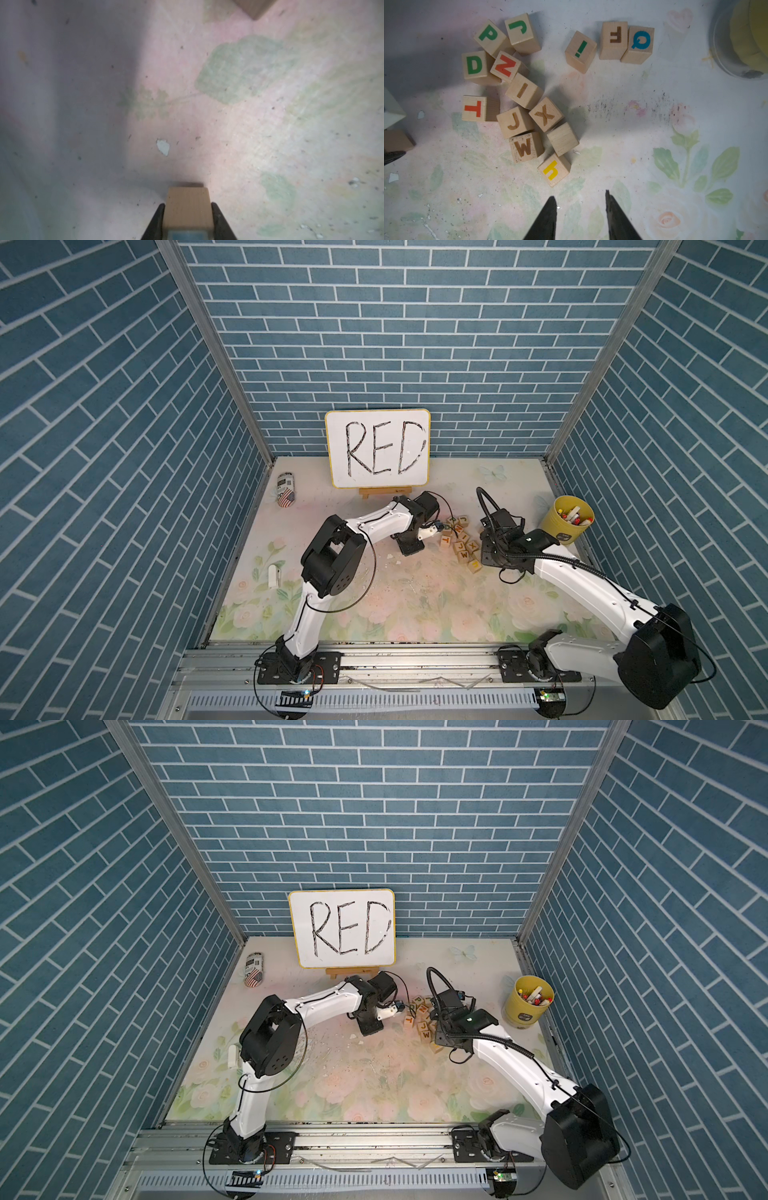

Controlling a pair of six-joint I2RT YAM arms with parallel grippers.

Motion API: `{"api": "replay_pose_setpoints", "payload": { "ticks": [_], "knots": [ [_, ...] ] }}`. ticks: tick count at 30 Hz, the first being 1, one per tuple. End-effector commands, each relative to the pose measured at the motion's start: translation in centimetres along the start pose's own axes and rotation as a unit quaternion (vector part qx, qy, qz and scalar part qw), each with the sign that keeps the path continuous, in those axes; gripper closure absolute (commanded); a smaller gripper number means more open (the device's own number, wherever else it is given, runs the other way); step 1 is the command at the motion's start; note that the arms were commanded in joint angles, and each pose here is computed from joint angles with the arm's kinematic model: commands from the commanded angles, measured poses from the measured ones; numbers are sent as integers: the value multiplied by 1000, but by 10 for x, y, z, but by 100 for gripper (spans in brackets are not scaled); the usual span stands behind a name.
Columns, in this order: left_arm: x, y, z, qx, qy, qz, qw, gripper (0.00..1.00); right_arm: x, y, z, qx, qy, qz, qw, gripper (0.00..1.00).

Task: Assemble the uppercase word "red" with letter blocks
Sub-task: Pick up the letter block from the center of the board, then place the letter block at the center of the board.

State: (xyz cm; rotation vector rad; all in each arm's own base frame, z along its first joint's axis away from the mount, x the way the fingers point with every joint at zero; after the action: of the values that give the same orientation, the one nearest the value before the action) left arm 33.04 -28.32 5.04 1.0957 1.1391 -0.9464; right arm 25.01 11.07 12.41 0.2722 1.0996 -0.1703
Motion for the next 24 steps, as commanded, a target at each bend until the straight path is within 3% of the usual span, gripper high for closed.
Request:
{"api": "replay_pose_setpoints", "payload": {
  "ticks": [1,7,13,20,24],
  "knots": [
    [-33,15,-16,-64,-14,23,998,89,-5,1,3,8,-6,10,1000,59],
    [-47,40,-48,-162,-31,5,986,89,-1,9,3,8,4,19,1000,60],
    [-35,61,-90,-257,-18,-35,966,92,1,11,0,3,17,19,1000,60],
    [-20,74,-114,-323,-20,-57,945,92,6,15,-1,4,24,20,1000,60],
    [-9,70,-117,-332,-13,-68,941,91,8,14,-3,7,28,19,999,60]
  ]
}}
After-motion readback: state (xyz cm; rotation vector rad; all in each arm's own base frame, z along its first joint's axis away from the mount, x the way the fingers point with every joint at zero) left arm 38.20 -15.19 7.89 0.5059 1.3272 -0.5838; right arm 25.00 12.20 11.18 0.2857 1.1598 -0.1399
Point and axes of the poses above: each gripper's point midway between its finger pads, its own x axis out along the fingers, its own y axis along the line the jaws close on, z = x × y, the point moved 1 cm from there along -x, back along the fingers, and after that the axes turned 12 degrees about x, right-handed, at the moved point
